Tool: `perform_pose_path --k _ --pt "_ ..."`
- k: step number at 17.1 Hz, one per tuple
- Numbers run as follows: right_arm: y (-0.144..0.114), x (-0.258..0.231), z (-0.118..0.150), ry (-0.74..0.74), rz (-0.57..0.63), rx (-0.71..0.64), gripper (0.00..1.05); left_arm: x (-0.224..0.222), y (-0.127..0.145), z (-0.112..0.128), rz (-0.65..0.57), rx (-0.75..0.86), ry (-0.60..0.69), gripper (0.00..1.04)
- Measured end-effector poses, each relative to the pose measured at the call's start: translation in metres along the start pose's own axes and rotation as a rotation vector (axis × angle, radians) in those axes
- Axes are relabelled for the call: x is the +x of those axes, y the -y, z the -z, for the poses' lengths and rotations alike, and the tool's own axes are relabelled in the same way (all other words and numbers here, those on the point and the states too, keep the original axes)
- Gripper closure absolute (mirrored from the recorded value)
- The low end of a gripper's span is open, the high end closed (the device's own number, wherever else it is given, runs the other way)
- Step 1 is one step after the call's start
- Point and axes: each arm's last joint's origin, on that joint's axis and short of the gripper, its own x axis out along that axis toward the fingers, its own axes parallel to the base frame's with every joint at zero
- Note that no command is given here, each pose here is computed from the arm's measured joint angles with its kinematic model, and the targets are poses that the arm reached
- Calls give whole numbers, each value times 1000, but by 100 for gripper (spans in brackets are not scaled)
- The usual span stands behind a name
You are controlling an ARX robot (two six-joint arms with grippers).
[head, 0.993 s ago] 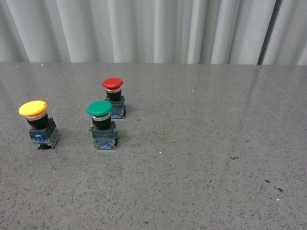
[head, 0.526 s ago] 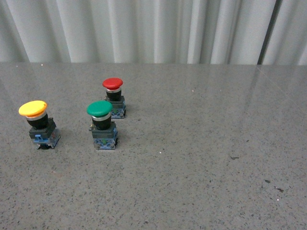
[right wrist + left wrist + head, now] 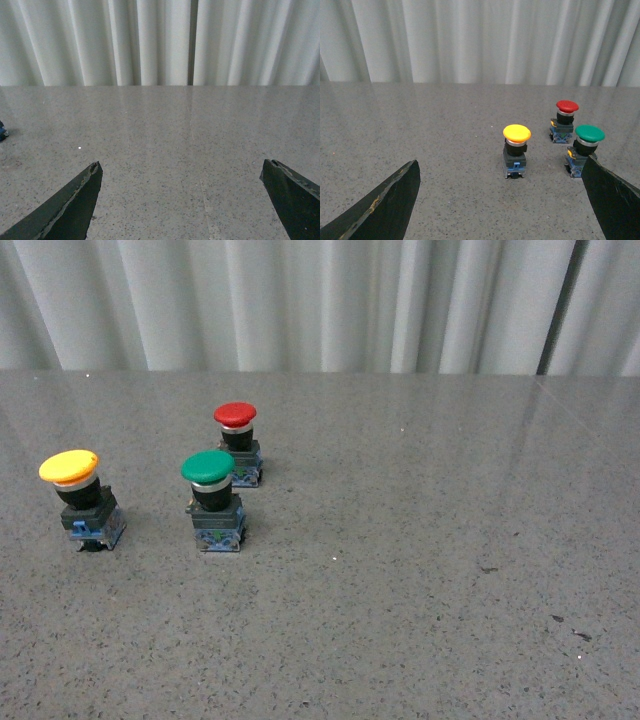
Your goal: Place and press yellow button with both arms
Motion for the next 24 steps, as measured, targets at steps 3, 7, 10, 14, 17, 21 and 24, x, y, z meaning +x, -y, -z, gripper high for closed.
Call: perform_pose_path --k 3,7,10,14,17,21,24 --pt "0 0 0 0 0 0 7 0 0 0 0 0 -1 7" --pt "0 0 0 -1 0 0 7 23 -3 -33 -256 40 -124 7" --pt "0 0 0 1 0 0 7 70 -5 -78 -163 32 -50 7" --pt "0 0 0 1 0 0 7 158 9 -83 -8 28 -243 7" --pt "0 0 0 1 0 0 7 198 28 -67 52 24 -368 7" --pt "0 0 0 1 0 0 7 208 41 -33 37 13 -489 7" --pt "0 0 0 0 0 0 7 209 42 -17 10 -9 -525 7"
